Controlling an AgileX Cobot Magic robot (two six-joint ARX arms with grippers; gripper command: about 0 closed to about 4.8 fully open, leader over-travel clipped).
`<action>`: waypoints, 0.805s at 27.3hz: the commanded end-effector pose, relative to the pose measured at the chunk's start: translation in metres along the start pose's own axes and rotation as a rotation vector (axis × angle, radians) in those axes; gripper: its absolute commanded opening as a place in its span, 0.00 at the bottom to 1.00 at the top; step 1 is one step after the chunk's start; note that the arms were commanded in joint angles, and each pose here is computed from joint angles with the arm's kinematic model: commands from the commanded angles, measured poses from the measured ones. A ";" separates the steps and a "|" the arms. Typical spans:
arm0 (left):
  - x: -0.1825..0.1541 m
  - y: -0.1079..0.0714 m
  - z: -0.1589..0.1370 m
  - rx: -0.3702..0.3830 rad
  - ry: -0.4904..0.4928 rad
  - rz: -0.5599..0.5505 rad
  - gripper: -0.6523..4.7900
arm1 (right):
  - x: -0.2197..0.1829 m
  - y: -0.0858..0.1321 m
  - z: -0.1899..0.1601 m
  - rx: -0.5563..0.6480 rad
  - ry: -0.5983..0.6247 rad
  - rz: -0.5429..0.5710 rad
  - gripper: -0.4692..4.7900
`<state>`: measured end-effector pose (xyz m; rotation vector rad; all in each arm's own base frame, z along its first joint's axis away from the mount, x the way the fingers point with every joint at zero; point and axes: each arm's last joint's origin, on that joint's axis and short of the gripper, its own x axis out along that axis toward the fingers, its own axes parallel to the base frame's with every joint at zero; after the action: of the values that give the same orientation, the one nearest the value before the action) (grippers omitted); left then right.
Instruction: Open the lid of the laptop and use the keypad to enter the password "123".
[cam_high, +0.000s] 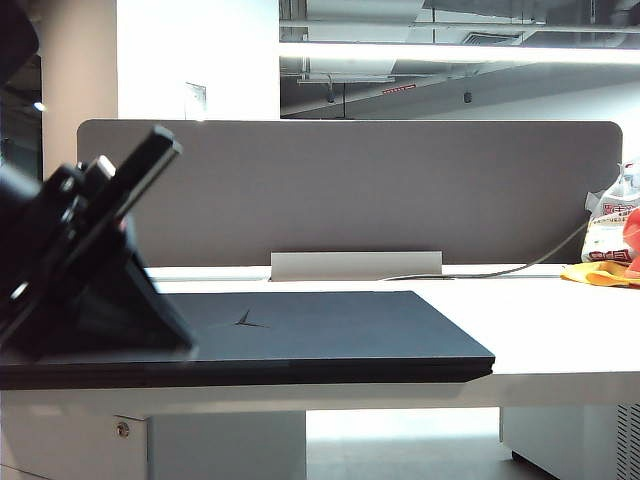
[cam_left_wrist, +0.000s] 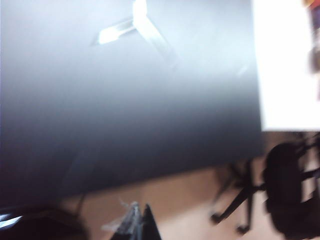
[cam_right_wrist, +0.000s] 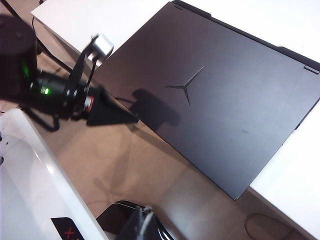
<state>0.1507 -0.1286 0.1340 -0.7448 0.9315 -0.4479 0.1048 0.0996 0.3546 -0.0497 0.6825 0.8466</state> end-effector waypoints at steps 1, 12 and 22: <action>0.001 0.000 -0.012 0.100 0.034 0.063 0.11 | -0.001 0.000 0.001 -0.006 -0.014 0.000 0.08; 0.001 -0.025 -0.020 0.493 0.137 0.226 0.11 | 0.003 0.000 0.002 -0.004 -0.002 0.000 0.08; -0.011 -0.065 0.009 0.993 0.115 0.461 0.11 | 0.005 -0.001 0.002 -0.002 0.005 -0.001 0.08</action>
<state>0.1486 -0.1631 0.1872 0.2622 0.8453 -0.4748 0.1086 0.1029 0.3521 -0.0554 0.7025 0.8436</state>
